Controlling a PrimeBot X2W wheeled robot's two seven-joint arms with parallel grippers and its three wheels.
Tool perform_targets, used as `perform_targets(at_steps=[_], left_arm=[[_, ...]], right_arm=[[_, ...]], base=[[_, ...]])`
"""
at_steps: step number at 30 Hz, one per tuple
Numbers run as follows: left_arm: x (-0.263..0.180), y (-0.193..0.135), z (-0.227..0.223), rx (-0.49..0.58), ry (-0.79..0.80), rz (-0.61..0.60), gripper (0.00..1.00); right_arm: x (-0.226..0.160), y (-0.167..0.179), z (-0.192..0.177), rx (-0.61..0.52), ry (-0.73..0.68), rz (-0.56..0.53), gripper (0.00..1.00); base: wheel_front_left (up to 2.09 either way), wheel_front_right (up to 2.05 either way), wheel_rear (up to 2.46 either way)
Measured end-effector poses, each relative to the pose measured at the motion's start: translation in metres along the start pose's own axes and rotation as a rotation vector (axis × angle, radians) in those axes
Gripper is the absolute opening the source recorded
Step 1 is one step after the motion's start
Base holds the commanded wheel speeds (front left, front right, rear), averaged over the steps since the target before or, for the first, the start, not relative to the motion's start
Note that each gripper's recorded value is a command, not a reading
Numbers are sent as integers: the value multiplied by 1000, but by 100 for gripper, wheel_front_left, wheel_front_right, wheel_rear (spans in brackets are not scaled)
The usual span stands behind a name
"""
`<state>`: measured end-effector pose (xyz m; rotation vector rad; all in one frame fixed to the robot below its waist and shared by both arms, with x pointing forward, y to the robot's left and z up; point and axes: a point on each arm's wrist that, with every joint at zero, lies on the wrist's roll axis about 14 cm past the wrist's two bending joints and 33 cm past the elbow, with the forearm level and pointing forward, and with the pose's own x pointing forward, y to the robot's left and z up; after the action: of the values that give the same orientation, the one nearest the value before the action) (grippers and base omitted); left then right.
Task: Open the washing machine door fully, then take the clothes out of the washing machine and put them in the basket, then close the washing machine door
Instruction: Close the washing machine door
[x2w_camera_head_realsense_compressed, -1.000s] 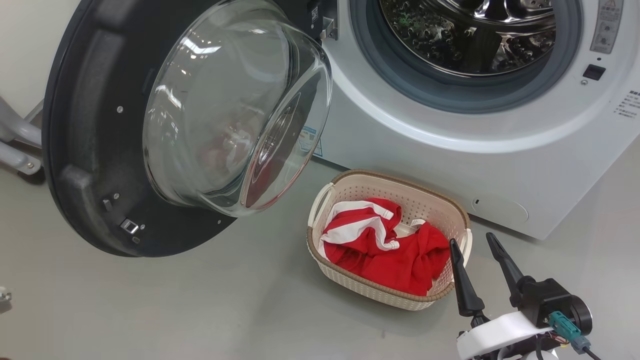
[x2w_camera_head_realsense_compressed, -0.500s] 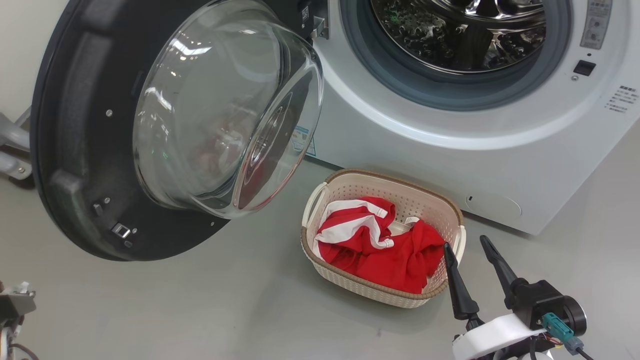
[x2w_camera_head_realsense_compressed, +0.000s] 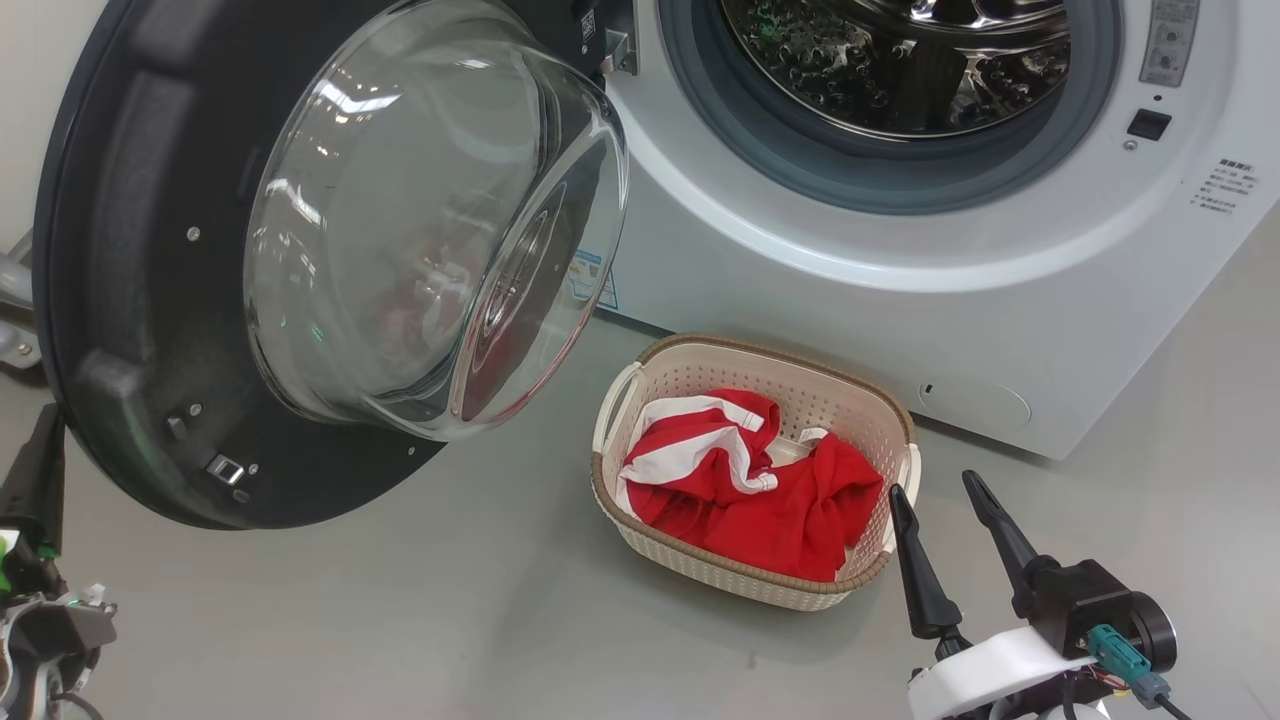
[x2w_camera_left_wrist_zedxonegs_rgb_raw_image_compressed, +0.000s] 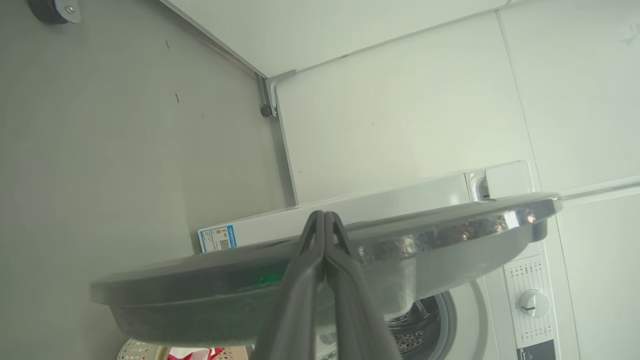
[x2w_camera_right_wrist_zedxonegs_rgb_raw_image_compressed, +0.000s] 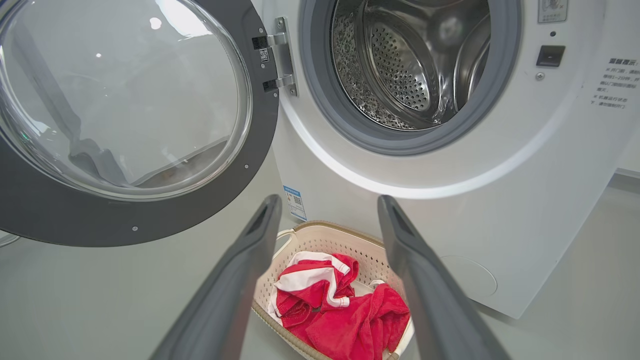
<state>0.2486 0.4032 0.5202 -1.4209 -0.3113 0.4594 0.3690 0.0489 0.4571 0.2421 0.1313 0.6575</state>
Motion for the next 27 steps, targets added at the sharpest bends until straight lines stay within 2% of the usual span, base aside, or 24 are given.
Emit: perform_targets(at_steps=[13,27], left_arm=[[-1,2,-16,-74,116,-19,0],[-14,9,-57,-194,283,-29,0]], right_arm=[[1,0,-1,3,2,3,100],[0,3,0,1,0,8,100]], base=[[0,0,0],[0,0,0]])
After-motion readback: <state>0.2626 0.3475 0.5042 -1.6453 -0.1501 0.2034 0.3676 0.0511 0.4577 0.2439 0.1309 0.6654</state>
